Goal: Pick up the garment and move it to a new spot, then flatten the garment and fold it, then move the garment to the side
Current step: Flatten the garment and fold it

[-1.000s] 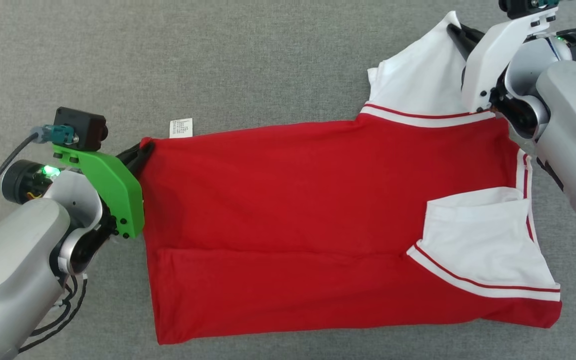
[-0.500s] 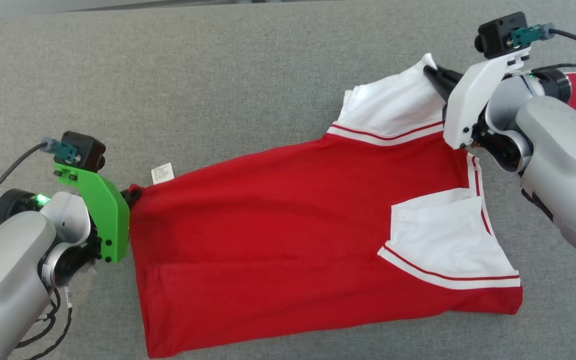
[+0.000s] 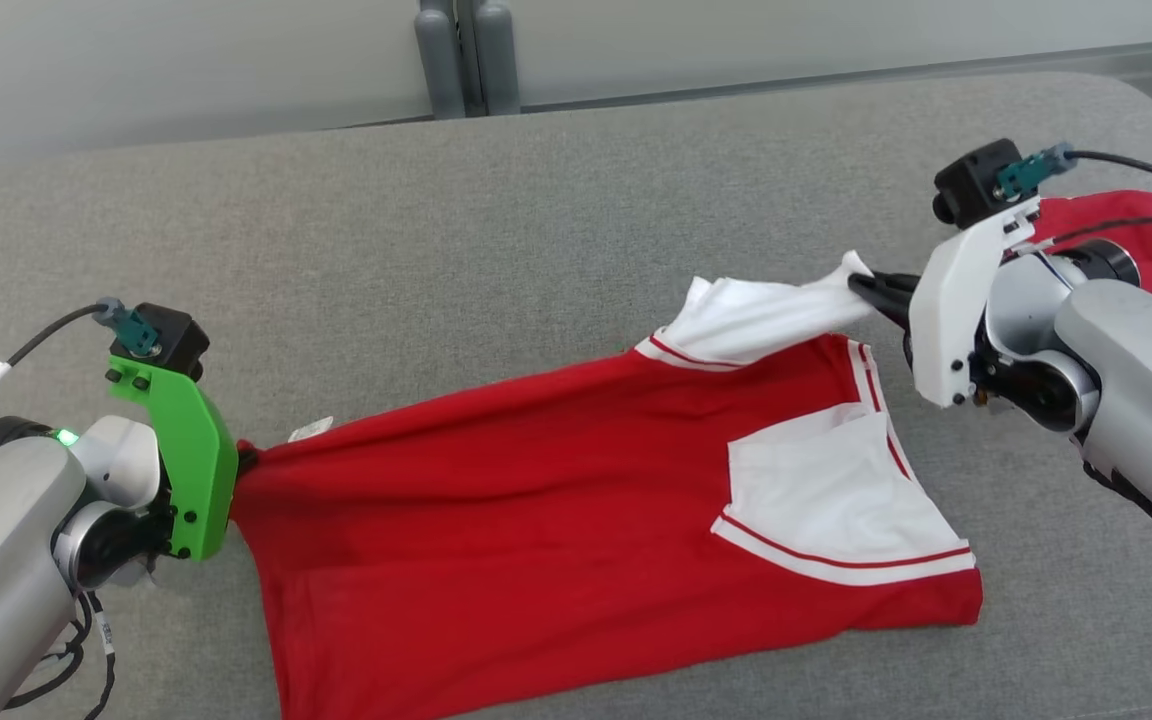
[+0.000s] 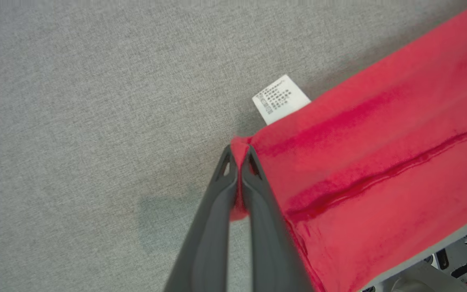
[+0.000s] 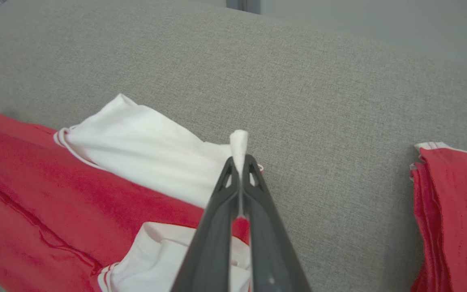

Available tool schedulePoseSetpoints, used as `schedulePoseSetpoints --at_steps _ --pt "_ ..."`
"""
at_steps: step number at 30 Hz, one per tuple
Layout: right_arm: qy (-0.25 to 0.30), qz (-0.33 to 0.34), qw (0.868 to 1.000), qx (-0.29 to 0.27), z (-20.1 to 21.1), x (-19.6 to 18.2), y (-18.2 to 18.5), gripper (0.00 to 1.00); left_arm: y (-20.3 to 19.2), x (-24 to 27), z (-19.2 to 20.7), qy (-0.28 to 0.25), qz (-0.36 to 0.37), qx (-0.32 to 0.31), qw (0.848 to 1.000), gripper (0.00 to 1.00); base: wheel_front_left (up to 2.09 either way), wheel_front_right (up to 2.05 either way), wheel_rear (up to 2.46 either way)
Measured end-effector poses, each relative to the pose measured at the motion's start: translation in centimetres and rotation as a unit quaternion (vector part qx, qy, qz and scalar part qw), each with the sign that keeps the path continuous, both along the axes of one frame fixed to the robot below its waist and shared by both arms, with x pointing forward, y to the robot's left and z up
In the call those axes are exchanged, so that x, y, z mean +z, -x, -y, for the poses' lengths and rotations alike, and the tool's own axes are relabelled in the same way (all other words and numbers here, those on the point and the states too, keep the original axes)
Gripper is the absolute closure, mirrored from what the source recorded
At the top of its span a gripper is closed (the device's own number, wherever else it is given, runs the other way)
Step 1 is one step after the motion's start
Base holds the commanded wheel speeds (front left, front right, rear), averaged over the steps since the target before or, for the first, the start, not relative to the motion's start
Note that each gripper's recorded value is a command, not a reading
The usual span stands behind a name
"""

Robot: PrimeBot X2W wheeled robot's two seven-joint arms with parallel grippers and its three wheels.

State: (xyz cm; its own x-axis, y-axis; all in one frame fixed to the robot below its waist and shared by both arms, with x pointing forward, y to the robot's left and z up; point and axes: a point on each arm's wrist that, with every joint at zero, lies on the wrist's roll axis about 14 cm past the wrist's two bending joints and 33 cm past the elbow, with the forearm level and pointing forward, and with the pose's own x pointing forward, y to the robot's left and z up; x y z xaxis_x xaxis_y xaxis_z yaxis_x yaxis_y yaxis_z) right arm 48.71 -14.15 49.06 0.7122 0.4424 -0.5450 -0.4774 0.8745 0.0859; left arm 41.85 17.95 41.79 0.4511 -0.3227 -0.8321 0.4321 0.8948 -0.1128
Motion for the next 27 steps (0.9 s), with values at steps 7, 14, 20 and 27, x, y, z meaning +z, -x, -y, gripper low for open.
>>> schedulePoseSetpoints --at_steps 7,14,20,27 --pt "0.013 -0.015 1.0 -0.01 2.4 -0.2 2.7 1.0 0.6 1.9 2.3 0.044 0.017 -0.029 0.998 1.0 0.0 0.0 0.0" --pt "0.007 -0.024 1.0 -0.01 2.4 -0.6 4.2 1.0 2.8 2.9 2.3 0.06 -0.039 -0.035 0.997 1.0 0.0 0.0 0.0" --pt "0.014 -0.056 0.998 0.002 2.3 -1.5 5.9 1.0 5.0 3.3 2.7 0.066 -0.086 -0.049 0.993 1.0 0.0 0.0 0.0" --pt "0.017 -0.09 0.996 0.011 2.5 -2.0 7.6 1.0 6.9 1.9 3.1 0.051 -0.125 -0.07 0.988 1.0 0.0 0.0 0.0"
